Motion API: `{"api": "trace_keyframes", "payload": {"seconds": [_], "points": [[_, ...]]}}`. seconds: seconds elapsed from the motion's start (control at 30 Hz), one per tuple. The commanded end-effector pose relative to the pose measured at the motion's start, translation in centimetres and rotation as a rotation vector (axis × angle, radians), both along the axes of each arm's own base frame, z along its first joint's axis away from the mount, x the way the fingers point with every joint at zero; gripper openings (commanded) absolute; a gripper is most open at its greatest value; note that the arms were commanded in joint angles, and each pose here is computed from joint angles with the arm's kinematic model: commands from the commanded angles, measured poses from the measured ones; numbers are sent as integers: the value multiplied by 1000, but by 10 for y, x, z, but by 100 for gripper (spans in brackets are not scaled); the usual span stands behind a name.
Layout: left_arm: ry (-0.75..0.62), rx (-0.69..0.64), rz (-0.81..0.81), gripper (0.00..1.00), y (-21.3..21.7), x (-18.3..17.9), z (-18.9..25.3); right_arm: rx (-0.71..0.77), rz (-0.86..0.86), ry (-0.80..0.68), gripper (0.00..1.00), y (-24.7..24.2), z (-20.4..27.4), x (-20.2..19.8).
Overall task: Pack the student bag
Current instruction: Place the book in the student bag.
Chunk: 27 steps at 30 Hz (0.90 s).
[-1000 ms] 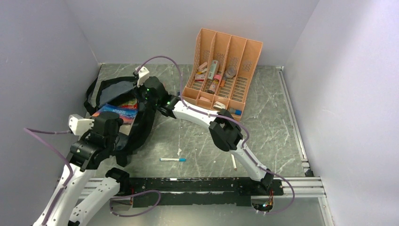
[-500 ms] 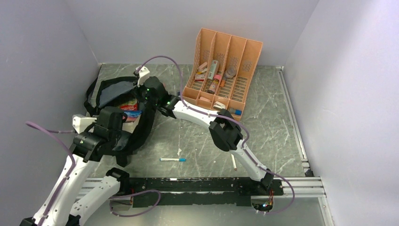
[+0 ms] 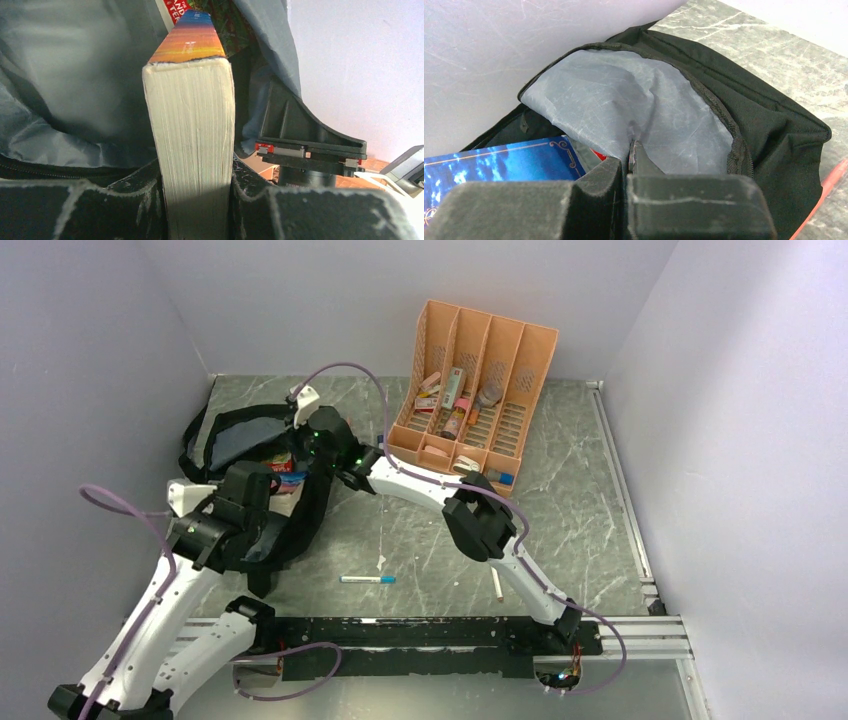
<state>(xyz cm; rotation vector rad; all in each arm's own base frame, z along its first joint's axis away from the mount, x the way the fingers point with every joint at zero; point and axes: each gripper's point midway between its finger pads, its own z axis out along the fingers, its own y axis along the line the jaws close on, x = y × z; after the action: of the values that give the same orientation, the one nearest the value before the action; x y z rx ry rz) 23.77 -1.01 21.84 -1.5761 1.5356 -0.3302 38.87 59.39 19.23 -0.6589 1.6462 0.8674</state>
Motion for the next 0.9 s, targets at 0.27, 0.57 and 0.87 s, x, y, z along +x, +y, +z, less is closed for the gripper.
{"api": "trace_keyframes", "payload": {"seconds": [0.27,0.57,0.87], "points": [[-278,-20,78,5,15,47,53,147,10,-76,0,-2,68,-5],[-302,-36,87,5,33,69,52,143,11,-83,0,-3,69,-5],[-432,-100,37,5,37,92,51,144,27,-83,0,-1,69,-7]]}}
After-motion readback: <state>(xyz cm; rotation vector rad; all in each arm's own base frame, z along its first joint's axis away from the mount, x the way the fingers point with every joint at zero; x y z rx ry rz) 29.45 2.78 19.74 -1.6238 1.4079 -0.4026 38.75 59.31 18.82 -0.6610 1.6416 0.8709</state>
